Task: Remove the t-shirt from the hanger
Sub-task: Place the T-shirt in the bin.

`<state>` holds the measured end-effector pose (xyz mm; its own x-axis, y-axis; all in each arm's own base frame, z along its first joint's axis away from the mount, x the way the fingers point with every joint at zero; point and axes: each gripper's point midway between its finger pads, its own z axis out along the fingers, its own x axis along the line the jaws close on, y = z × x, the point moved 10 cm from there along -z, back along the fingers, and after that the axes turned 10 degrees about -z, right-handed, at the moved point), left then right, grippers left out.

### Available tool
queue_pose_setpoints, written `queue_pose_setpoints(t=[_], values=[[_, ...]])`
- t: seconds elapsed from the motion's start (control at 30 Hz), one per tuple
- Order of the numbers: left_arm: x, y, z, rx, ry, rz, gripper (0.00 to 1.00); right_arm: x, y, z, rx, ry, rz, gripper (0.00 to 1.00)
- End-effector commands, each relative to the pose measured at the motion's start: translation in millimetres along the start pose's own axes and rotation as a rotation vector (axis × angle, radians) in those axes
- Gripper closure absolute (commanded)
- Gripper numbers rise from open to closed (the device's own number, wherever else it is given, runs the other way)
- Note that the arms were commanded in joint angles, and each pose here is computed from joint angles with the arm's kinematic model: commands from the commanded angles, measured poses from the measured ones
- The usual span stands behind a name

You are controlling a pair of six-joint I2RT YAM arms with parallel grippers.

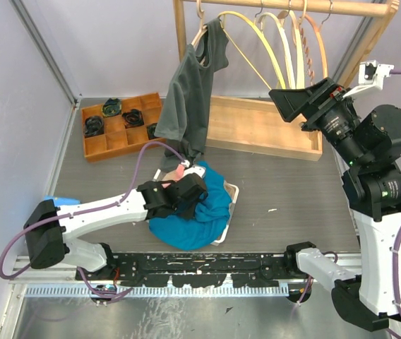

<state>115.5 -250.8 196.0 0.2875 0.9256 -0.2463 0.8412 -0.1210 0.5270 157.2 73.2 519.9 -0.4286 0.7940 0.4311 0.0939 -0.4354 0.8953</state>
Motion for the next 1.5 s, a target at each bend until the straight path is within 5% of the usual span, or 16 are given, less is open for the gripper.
queue_pose_setpoints(t=[0.0, 0.13, 0.37, 0.73, 1.07, 1.47], values=[[9, -20, 9, 0.139, 0.079, 0.016, 1.00, 14, 20, 2, -0.093, 0.081, 0.015, 0.00], [-2, 5, -14, 0.058, 0.060, 0.019, 0.95, 12, 22, 17, -0.104, 0.098, 0.053, 0.00], [-9, 40, -68, -0.043, 0.041, 0.023, 0.50, 9, 25, 45, -0.114, 0.141, 0.101, 0.00], [15, 62, -154, -0.196, 0.073, -0.047, 0.01, 1, 23, 68, -0.134, 0.139, 0.101, 0.00], [11, 122, -245, -0.612, -0.122, -0.104, 0.02, -11, 8, 75, -0.141, 0.093, 0.115, 0.00], [-5, 177, -292, -0.962, -0.228, -0.030, 0.02, -8, 5, 79, -0.175, 0.206, 0.094, 0.00]])
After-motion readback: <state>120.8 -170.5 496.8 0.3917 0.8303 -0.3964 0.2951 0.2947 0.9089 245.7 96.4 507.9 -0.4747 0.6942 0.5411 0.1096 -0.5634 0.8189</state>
